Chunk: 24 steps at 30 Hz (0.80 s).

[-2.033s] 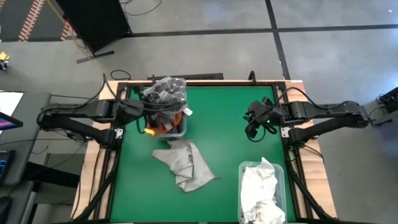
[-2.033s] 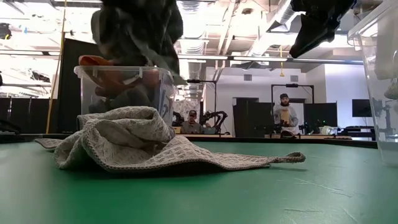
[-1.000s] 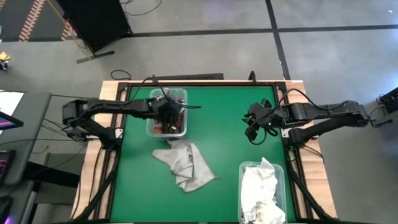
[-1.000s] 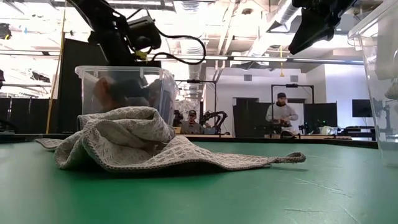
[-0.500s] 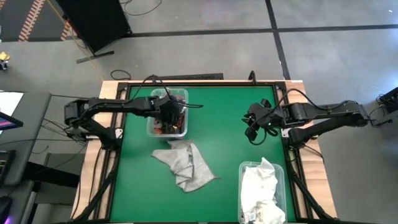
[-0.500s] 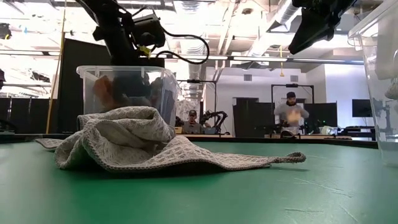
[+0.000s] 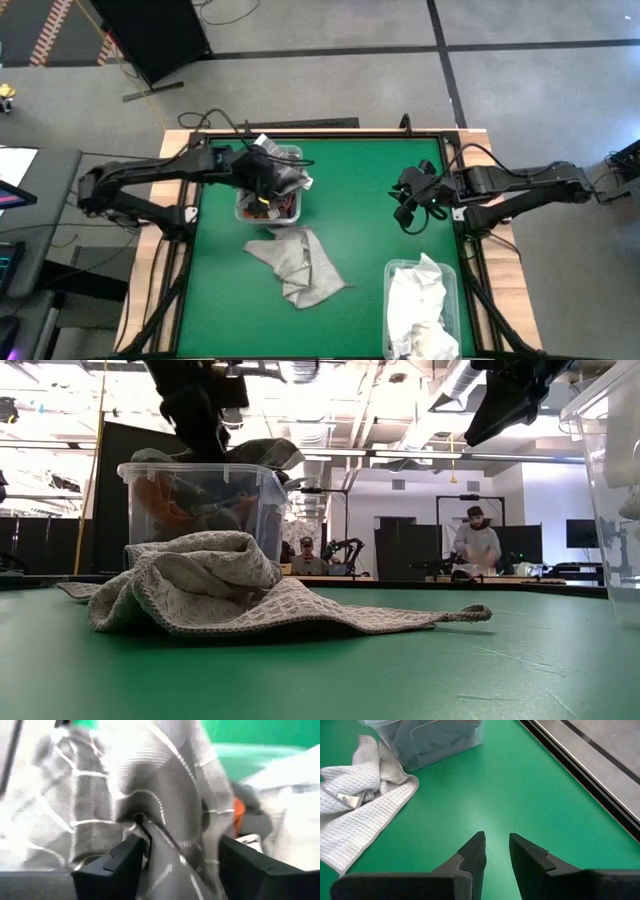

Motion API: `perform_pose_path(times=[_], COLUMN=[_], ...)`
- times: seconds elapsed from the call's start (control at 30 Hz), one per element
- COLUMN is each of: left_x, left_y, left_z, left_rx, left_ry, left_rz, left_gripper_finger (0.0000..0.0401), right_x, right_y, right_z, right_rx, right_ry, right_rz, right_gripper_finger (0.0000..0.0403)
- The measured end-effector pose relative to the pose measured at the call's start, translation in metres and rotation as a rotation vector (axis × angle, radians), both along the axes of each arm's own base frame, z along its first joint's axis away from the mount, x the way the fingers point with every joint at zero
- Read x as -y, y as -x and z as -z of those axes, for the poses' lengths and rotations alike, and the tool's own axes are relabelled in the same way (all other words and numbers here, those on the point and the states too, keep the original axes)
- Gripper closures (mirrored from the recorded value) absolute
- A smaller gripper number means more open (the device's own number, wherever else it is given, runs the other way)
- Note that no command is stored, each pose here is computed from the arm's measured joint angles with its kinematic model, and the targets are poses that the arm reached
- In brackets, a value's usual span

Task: Sort towels by color in basket
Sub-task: Put the gray patterned towel into the top transparent bin, then put the light gray towel into the top transparent bin

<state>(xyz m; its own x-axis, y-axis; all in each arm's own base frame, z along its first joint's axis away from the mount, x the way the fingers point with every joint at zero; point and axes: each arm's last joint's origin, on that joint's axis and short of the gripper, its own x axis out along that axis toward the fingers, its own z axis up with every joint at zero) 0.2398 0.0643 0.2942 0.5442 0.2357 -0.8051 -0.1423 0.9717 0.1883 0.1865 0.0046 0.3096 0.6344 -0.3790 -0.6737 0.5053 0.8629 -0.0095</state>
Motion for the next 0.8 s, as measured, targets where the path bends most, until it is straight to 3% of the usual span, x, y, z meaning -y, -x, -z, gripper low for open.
perform_pose_path(times=[0.4, 0.8], left_x=[0.020, 0.041], left_y=[0.034, 0.028], left_z=[-0.048, -0.043], left_rx=[0.230, 0.221], left_ry=[-0.035, 0.026], left_rz=[0.019, 0.106], left_gripper_finger=[0.0174, 0.0175], right_x=[0.000, 0.000], right_y=[0.000, -0.001], right_z=[0.000, -0.001], right_rx=[0.000, 0.010], right_ry=[0.000, -0.001], right_rz=[0.000, 0.000], right_gripper_finger=[0.0285, 0.0285])
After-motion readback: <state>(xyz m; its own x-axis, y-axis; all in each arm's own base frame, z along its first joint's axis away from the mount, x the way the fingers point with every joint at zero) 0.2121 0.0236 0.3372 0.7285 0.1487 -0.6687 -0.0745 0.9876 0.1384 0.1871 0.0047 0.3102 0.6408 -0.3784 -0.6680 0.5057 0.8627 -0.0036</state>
